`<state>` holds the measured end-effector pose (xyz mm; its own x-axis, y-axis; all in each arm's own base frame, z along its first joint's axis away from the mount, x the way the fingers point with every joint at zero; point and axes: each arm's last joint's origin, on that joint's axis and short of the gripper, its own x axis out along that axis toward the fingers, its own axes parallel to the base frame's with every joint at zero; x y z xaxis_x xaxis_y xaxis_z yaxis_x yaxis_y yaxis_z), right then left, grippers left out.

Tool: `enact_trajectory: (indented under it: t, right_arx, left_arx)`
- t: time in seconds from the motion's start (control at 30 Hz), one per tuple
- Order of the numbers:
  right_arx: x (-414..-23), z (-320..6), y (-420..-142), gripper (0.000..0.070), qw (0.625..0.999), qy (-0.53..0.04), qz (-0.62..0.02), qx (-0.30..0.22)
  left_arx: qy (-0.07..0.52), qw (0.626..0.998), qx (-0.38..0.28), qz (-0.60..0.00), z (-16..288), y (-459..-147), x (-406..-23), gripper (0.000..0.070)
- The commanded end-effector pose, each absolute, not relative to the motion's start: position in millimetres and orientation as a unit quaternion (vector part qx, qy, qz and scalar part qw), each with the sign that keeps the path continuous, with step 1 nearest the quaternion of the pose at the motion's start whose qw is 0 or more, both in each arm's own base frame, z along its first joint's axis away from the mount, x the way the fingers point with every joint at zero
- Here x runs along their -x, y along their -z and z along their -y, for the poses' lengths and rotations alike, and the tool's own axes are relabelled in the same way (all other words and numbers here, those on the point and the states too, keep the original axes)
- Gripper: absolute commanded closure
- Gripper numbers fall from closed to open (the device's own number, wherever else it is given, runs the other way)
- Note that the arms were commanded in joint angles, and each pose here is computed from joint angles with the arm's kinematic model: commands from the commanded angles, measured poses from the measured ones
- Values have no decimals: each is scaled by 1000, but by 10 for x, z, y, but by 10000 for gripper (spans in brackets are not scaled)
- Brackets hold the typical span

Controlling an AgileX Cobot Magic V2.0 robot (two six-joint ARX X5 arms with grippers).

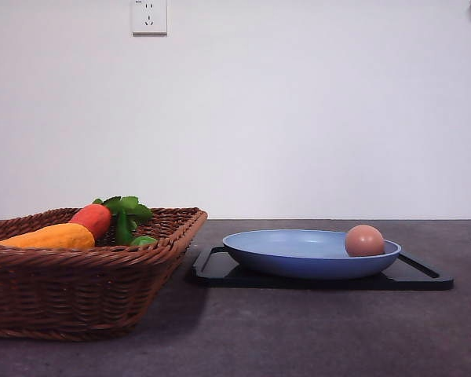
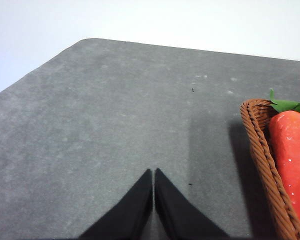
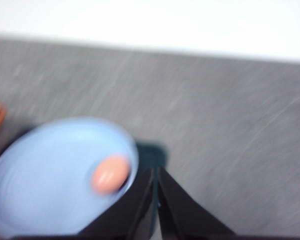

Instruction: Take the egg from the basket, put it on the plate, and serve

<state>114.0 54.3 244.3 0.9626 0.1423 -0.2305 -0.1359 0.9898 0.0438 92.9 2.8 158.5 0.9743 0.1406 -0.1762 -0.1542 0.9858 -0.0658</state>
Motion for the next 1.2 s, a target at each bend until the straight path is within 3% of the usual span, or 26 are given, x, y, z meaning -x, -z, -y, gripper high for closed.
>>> enact_trajectory:
  t: [0.0,0.23,0.37,0.87,1.17]
  right_arx:
    - [-1080,-470,-2499,700,995,-58,-84,-9]
    - [-846,-162,-2509,700,999,-8,7,-36]
    - [-804,-78,-2389,700,999,10,23,-33]
    - [-957,-48,-1577,700,996,-54,-60,-32]
    - [-960,-52,-1513,700,994,-60,-78,-49]
  left_arx:
    - [-78,991,39,-104,-30,-1494,-937,700]
    - [-78,991,39,-104,-30,-1494,-937,700]
    - [-78,991,39,-104,-30,-1494,-937,700]
    - [-78,991,39,-104,-30,-1494,-937,700]
    - [-78,991,39,-103,-30,-1494,-937,700]
